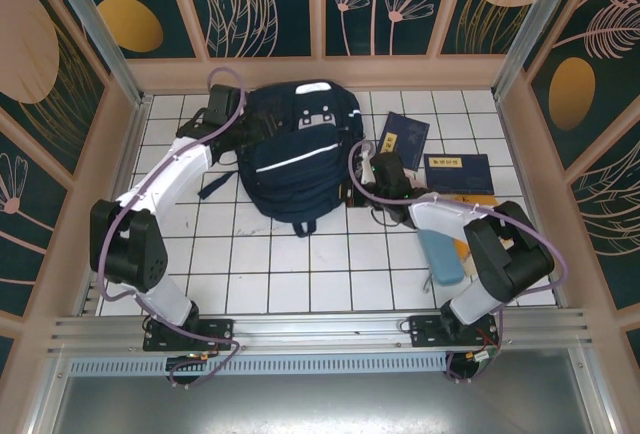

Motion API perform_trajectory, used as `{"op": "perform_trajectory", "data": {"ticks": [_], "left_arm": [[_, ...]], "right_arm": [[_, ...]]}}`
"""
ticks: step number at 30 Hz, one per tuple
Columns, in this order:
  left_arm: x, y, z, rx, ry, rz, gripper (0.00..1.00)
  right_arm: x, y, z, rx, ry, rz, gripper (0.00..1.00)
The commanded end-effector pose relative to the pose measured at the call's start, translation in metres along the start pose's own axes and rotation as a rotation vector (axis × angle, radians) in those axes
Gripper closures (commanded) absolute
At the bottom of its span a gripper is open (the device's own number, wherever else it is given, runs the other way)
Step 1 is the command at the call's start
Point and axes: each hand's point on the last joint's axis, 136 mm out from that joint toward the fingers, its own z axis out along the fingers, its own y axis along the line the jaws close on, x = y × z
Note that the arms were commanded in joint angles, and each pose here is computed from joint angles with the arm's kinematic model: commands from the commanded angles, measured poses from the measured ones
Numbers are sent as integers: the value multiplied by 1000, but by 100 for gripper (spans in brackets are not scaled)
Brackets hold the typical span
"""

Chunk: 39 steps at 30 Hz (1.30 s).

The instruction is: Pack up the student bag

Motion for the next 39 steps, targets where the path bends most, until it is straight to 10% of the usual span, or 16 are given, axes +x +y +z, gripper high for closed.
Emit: {"op": "perform_trajectory", "data": {"ticks": [1, 10, 17, 39], "left_arm": [[24, -13, 12, 110, 68, 12, 31], [56, -35, 59, 132, 205, 270, 47], [81, -58, 56, 84, 173, 708, 39], [139, -50, 82, 56, 439, 1059, 32]], "right_arm": [[-27, -9, 2, 68, -26, -50, 100], [-6, -12, 6, 115, 65, -146, 100], [-14, -15, 11, 97, 58, -88, 100], [-27, -17, 14, 52, 35, 0, 100]]}}
